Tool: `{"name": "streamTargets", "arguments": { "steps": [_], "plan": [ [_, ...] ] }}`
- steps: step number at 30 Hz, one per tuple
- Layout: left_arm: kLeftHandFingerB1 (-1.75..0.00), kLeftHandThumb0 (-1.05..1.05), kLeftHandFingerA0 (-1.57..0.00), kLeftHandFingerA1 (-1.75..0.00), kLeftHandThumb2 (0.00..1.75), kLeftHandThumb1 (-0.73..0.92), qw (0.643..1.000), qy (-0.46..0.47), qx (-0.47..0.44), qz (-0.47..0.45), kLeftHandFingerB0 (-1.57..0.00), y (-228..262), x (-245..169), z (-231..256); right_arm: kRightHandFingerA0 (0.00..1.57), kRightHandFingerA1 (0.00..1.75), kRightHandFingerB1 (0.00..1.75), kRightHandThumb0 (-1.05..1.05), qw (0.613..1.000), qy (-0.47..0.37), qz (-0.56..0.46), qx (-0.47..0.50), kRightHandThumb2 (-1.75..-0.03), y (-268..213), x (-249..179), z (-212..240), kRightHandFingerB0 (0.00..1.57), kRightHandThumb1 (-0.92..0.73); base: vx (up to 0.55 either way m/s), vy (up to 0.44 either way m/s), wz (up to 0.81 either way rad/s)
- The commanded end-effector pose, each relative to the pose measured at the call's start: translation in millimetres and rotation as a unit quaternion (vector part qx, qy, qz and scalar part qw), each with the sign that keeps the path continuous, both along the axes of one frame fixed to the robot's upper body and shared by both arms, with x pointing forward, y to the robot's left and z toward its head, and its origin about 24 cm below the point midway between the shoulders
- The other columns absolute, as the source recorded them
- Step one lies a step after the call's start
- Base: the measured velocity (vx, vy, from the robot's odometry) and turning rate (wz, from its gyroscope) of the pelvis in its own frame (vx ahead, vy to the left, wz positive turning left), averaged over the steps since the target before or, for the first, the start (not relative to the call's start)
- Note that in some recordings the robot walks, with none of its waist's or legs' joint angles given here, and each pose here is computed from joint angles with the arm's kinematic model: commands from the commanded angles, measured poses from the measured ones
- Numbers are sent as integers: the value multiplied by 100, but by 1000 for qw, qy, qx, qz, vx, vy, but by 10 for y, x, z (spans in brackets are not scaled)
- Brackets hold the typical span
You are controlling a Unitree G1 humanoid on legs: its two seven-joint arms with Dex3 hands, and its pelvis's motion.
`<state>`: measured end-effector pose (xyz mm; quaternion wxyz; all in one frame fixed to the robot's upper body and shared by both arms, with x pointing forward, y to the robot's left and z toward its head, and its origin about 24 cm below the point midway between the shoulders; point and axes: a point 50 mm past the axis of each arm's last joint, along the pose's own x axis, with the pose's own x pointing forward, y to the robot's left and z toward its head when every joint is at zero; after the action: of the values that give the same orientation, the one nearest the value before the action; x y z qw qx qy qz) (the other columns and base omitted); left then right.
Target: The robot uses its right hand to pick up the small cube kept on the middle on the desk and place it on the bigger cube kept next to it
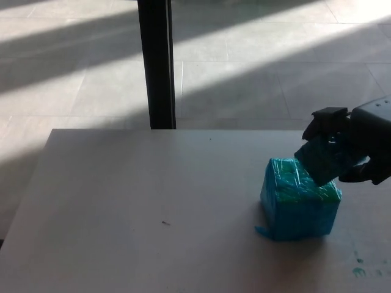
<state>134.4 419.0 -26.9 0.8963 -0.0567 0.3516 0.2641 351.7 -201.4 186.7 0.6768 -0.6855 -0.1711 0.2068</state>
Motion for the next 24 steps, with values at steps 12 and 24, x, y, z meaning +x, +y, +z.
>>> {"name": "streamTargets", "arguments": {
  "steps": [12, 24],
  "plan": [
    [-39, -95, -35, -50, 77, 73, 1000, -5, 5, 8, -28, 55, -2, 57, 82, 165, 85, -25, 1000, -5, 16, 8, -63, 251, 100, -8, 84, -68, 0, 0, 0],
    [-39, -96, -33, -50, 78, 73, 1000, -15, 1, 9, -27, 67, 34, 83, 80, 161, 64, -27, 998, 27, -36, -31, -65, 103, 176, -100, 81, -68, 0, 0, 0]
  ]
}}
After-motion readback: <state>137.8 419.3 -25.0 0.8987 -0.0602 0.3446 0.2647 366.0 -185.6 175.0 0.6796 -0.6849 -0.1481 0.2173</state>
